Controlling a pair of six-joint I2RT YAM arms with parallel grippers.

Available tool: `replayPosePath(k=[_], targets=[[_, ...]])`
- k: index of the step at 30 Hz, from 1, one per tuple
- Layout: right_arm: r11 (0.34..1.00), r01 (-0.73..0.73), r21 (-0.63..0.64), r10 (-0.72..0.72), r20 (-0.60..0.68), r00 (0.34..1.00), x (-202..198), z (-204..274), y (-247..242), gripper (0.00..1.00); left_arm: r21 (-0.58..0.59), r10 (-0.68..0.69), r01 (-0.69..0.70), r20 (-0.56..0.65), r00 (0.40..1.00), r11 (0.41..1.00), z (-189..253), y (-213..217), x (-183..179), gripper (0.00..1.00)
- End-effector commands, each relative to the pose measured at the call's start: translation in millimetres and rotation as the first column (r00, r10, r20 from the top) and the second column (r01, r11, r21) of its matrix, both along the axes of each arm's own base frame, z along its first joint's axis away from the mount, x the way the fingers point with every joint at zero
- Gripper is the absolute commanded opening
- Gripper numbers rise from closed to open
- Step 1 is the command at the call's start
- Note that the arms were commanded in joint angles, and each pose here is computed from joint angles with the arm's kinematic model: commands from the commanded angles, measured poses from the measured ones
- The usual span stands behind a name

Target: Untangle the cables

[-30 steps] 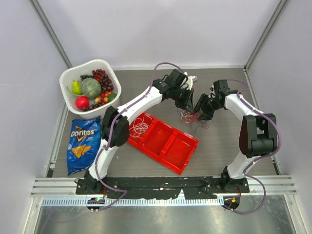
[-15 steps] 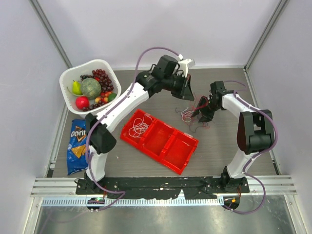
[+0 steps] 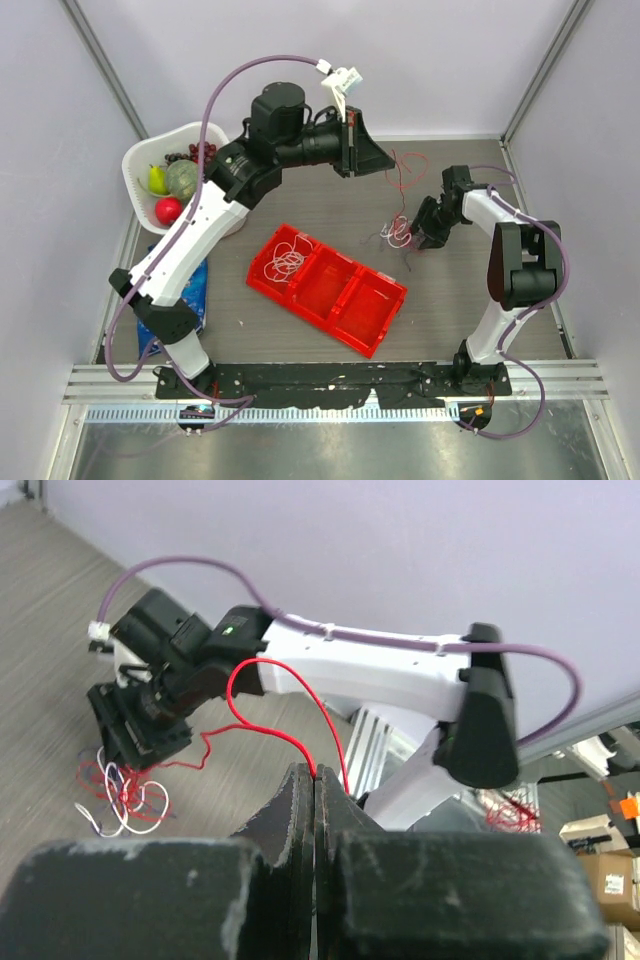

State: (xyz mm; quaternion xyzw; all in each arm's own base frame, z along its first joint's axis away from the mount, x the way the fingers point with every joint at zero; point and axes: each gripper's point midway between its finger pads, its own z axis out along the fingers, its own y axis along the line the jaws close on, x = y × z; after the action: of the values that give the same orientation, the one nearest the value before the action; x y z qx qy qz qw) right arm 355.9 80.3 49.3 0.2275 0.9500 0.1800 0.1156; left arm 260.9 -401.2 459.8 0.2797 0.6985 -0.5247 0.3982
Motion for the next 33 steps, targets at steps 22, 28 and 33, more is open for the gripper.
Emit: replayPosePath(k=[22, 28, 33], targets=[[0.983, 0.012, 0.184, -0.043, 0.164, 0.985, -27, 143, 27, 0.75, -0.143, 0.072, -0.103, -0.207, 0.976, 0.984, 10, -8, 30, 0.00], [0.875, 0.183, 0.447, -0.264, 0.125, 0.956, -17, 183, 54, 0.67, -0.157, 0.044, -0.082, -0.234, 0.971, 0.984, 7, -14, 31, 0.00], [0.791, 0.216, 0.572, -0.293, 0.044, 0.955, -15, 195, 89, 0.62, -0.158, 0.041, -0.080, -0.239, 0.970, 0.984, 6, -14, 29, 0.00]])
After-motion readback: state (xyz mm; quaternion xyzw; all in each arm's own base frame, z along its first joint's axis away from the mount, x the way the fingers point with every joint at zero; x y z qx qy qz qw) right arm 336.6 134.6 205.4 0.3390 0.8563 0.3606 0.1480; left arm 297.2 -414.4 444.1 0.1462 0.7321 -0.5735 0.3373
